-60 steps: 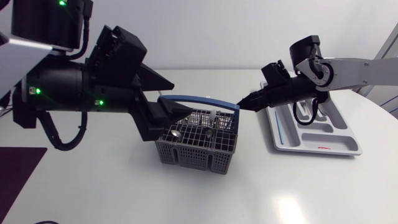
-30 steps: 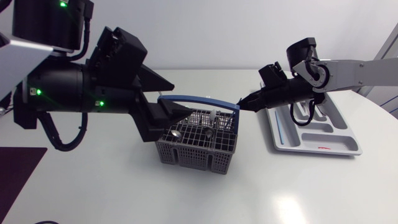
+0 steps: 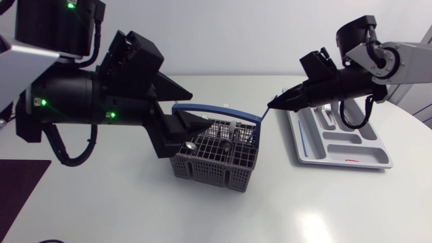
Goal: Unload the cutlery basket into the drawer organizer.
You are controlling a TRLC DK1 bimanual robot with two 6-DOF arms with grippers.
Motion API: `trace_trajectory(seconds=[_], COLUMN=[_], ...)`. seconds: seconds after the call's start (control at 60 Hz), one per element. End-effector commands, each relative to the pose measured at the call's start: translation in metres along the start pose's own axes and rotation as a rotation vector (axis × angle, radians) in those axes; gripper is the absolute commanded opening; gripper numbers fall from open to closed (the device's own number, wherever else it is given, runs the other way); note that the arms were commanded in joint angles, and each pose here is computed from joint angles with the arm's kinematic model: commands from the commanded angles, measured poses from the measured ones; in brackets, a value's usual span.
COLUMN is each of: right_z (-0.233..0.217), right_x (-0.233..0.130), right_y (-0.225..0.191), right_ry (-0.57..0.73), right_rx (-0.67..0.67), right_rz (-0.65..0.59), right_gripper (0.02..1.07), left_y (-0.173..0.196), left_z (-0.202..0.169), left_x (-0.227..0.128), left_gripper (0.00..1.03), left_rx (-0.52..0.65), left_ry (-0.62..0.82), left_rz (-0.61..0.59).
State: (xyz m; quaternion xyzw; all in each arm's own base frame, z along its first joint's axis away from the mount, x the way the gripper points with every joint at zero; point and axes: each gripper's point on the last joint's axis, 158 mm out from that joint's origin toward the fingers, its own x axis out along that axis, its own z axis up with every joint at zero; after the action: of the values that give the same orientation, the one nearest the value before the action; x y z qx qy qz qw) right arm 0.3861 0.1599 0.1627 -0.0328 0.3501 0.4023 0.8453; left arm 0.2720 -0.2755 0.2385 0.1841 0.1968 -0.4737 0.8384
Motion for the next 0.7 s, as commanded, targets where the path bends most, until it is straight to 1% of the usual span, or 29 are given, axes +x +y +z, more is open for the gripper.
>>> trace_trajectory(seconds=[0.0, 0.25, 0.383, 0.567, 0.683], right_z=[0.018, 0.041, 0.051, 0.053, 0.041], right_x=[-0.019, -0.055, -0.078, -0.102, -0.105], right_y=[0.004, 0.011, 0.006, -0.012, -0.033], right_ry=[-0.035, -0.064, -0.059, -0.032, 0.033], right_rx=[-0.042, -0.055, -0.050, -0.024, 0.033], right_rz=[-0.016, -0.035, -0.058, -0.096, -0.114], right_gripper=[0.08, 0.08, 0.08, 0.08, 0.08], left_y=[-0.002, -0.003, -0.003, -0.001, -0.003], left_z=[-0.002, -0.003, -0.003, -0.004, -0.008], left_x=[-0.002, -0.002, -0.004, -0.007, -0.005], left_gripper=[0.98, 0.98, 0.98, 0.98, 0.98], left_rx=[0.020, 0.024, 0.028, 0.031, 0.040], left_ry=[0.003, 0.006, 0.002, -0.001, 0.007], left_rz=[0.005, 0.004, 0.007, 0.014, 0.010])
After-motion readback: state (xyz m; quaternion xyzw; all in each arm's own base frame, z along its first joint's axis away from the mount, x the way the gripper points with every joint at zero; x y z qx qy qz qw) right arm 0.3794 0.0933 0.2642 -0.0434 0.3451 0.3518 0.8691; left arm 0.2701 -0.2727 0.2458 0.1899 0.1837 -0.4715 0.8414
